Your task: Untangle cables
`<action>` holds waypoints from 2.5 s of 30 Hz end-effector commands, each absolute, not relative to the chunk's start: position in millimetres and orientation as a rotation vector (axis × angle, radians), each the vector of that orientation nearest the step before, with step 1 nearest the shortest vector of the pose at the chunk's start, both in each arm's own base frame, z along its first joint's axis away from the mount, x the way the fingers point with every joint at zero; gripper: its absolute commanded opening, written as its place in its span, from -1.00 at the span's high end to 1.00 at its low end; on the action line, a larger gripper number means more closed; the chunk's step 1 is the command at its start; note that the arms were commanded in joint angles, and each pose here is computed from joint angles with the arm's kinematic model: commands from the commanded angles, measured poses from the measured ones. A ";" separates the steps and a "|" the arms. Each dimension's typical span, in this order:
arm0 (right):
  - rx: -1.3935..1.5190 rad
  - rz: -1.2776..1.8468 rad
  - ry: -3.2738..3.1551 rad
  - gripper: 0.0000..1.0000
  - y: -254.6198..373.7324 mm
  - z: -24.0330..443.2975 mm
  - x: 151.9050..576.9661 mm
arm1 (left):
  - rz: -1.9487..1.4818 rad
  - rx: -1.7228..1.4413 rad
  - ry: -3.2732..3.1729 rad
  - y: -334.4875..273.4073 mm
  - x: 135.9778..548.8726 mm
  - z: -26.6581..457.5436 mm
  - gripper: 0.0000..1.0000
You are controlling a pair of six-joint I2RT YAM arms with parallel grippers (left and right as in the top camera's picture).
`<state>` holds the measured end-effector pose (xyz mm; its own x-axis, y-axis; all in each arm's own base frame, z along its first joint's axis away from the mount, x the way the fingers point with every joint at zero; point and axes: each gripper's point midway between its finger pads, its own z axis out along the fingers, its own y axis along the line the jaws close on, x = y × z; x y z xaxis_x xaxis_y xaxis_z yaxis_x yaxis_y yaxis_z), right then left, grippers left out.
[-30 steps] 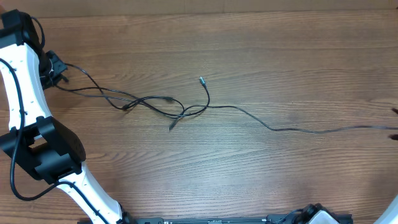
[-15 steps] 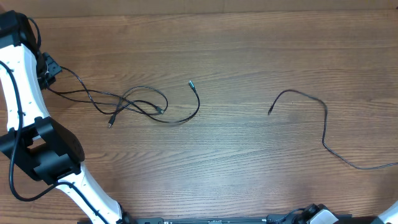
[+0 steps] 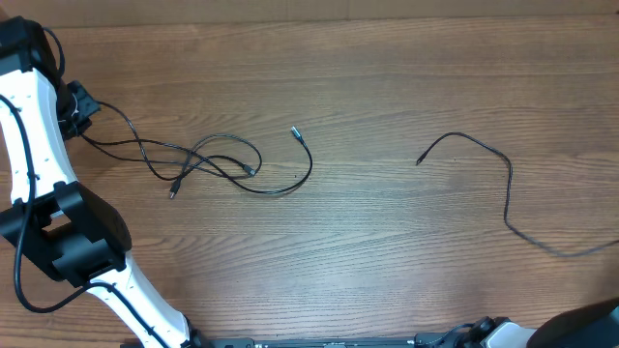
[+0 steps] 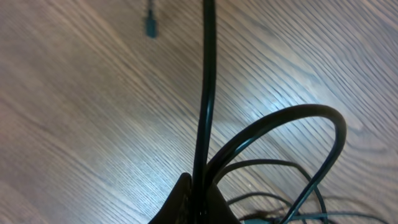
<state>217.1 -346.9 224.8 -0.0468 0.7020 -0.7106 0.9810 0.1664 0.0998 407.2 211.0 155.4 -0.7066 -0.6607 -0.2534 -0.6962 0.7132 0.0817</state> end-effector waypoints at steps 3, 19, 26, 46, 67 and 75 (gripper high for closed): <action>1.502 -0.607 1.836 0.92 -375.4 215.5 238.9 | 0.177 -0.909 2.802 193.4 414.8 148.9 0.91; 1.653 -0.608 1.797 0.24 -443.1 143.1 209.2 | 0.164 -0.643 2.835 144.3 443.5 150.8 0.91; 1.594 -0.320 1.793 -1.00 -441.3 140.8 219.2 | 0.097 -0.597 2.827 126.8 452.8 151.2 0.91; 1.013 0.074 1.768 -1.00 -349.1 270.9 304.4 | -0.060 -0.450 2.838 102.4 461.4 151.9 0.91; -0.407 0.697 2.240 -1.00 83.1 235.6 405.0 | -0.907 0.496 2.576 -92.2 464.4 192.4 0.92; -0.706 0.819 2.162 -1.00 183.6 243.0 378.0 | -1.272 0.591 2.357 -127.4 447.3 229.3 0.92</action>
<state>388.7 154.2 231.7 -0.6579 -0.1714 -0.7333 -0.5961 0.7136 0.3680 457.8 -106.1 206.6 -0.8737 0.1800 -0.4518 0.4439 0.6748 -0.5895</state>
